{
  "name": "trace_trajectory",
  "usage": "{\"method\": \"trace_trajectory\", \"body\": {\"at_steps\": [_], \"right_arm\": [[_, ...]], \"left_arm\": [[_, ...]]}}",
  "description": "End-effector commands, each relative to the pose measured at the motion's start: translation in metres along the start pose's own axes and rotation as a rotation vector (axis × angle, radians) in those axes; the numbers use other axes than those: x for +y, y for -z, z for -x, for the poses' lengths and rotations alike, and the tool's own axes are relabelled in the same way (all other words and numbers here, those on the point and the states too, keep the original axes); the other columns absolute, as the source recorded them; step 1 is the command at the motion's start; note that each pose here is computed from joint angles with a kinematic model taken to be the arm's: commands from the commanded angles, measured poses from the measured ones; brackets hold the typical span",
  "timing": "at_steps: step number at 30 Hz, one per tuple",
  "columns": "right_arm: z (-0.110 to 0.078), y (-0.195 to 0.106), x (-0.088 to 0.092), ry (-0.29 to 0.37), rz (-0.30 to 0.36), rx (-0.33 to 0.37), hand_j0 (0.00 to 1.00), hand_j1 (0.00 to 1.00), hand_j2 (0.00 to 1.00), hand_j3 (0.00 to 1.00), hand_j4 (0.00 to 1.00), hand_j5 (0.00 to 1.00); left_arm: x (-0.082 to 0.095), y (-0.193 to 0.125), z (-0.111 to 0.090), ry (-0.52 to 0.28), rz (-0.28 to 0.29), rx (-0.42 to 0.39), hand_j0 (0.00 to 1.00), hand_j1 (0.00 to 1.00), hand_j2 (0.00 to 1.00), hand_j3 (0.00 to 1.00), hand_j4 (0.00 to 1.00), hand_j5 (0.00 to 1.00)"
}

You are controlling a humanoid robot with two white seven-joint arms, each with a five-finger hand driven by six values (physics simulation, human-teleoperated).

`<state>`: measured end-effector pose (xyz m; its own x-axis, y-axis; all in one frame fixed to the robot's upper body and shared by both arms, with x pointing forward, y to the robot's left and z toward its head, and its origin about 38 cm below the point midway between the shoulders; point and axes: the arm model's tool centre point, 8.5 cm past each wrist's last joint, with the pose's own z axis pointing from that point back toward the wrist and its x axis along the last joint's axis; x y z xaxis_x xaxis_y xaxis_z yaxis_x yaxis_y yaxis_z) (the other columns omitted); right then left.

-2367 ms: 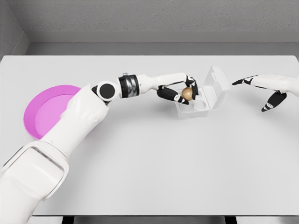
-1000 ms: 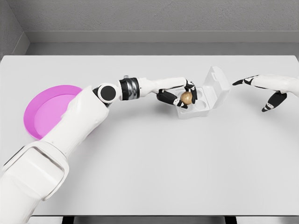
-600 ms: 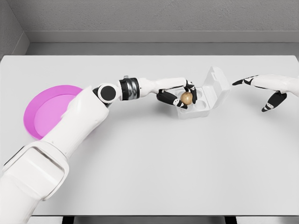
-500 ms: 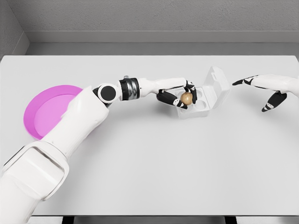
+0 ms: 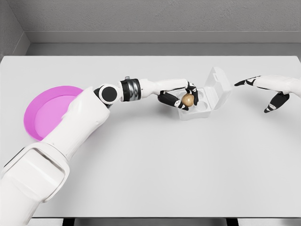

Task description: Pack egg into the box and close the box lid

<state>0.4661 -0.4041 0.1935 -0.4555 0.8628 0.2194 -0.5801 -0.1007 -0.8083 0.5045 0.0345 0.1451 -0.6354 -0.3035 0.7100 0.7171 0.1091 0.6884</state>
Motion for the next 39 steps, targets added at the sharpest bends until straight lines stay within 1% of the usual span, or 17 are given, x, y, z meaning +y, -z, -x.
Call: {"method": "trace_trajectory", "body": {"at_steps": [1, 11, 17, 28, 31, 35, 37, 39], "right_arm": [[0.0006, -0.0007, -0.0004, 0.004, 0.003, 0.001, 1.0, 1.0, 1.0, 1.0, 1.0, 1.0], [-0.0003, -0.0005, -0.0008, 0.003, 0.003, -0.001, 1.0, 1.0, 1.0, 1.0, 1.0, 1.0], [-0.0003, -0.0005, -0.0008, 0.003, 0.003, -0.001, 1.0, 1.0, 1.0, 1.0, 1.0, 1.0], [0.0001, -0.0006, -0.0006, 0.003, 0.003, 0.0, 1.0, 1.0, 1.0, 1.0, 1.0, 1.0], [0.0006, -0.0012, -0.0006, 0.003, 0.003, 0.001, 1.0, 1.0, 1.0, 1.0, 1.0, 1.0], [0.0006, -0.0012, -0.0006, 0.003, 0.003, 0.001, 1.0, 1.0, 1.0, 1.0, 1.0, 1.0], [0.0006, -0.0012, -0.0006, 0.003, 0.003, 0.001, 1.0, 1.0, 1.0, 1.0, 1.0, 1.0], [0.0006, -0.0012, -0.0006, 0.003, 0.003, 0.001, 1.0, 1.0, 1.0, 1.0, 1.0, 1.0]], "left_arm": [[0.0015, 0.0, -0.0008, -0.009, -0.01, -0.005, 0.39, 0.39, 0.39, 0.39, 0.39, 0.39], [0.001, 0.0008, -0.001, 0.003, 0.002, 0.001, 0.4, 0.4, 0.4, 0.4, 0.4, 0.4], [0.0048, 0.001, -0.0028, 0.011, 0.0, -0.001, 0.4, 0.4, 0.4, 0.4, 0.4, 0.4], [0.0047, 0.0008, -0.0024, 0.01, 0.0, 0.001, 0.4, 0.4, 0.4, 0.4, 0.4, 0.4], [0.005, 0.0012, -0.0032, 0.012, 0.0, -0.002, 0.48, 0.48, 0.48, 0.48, 0.48, 0.48], [0.0057, 0.0021, -0.0053, 0.016, 0.0, -0.008, 0.48, 0.48, 0.48, 0.48, 0.48, 0.48], [0.0057, 0.0021, -0.0053, 0.016, 0.0, -0.008, 0.5, 0.5, 0.5, 0.5, 0.5, 0.5], [0.0056, 0.0022, -0.0053, 0.017, 0.001, -0.007, 0.56, 0.56, 0.56, 0.56, 0.56, 0.56]]}}
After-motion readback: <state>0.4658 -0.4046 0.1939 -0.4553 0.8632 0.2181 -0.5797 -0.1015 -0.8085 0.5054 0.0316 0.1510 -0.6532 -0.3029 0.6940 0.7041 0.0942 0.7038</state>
